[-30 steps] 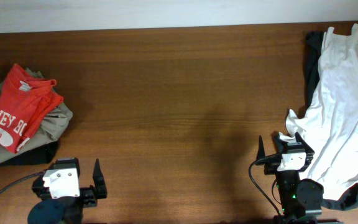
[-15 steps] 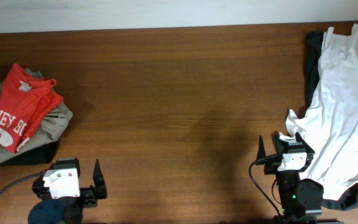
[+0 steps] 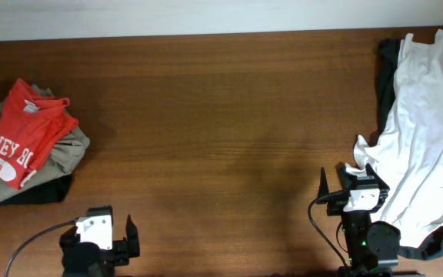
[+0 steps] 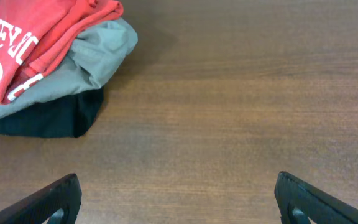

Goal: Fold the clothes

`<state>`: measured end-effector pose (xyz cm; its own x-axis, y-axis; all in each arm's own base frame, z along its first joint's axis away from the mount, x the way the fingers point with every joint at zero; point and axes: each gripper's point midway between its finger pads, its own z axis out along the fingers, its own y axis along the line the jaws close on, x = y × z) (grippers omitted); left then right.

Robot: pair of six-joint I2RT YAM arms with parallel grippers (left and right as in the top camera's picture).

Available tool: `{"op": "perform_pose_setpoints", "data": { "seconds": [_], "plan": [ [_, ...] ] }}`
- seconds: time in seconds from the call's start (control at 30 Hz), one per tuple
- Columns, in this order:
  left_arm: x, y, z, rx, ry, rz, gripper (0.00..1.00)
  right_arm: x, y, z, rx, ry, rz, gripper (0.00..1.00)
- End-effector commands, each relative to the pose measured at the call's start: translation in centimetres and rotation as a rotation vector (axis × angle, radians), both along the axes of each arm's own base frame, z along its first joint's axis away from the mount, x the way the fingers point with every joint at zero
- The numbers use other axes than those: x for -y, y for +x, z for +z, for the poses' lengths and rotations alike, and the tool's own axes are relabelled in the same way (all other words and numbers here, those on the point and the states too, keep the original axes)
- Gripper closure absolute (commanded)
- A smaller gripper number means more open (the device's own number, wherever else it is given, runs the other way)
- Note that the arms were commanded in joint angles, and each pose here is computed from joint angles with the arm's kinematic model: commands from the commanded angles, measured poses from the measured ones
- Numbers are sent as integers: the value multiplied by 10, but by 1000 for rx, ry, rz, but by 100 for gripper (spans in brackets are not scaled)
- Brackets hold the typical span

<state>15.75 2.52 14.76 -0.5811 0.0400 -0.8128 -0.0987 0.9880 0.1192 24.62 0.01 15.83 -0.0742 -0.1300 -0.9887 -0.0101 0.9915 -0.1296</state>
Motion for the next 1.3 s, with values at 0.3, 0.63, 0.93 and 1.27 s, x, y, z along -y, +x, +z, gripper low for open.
{"op": "perform_pose_setpoints", "data": {
  "seconds": [0.3,0.63,0.93,1.27],
  "plan": [
    [3,86,57,723,61,-23,1,1,0,-3,-3,10,-7,1],
    [16,88,11,532,58,-115,1,1,0,-3,-3,10,-7,1],
    [16,88,11,532,58,-115,1,1,0,-3,-3,10,-7,1],
    [16,88,11,533,58,-115,1,1,0,-3,-3,10,-7,2]
  ]
}}
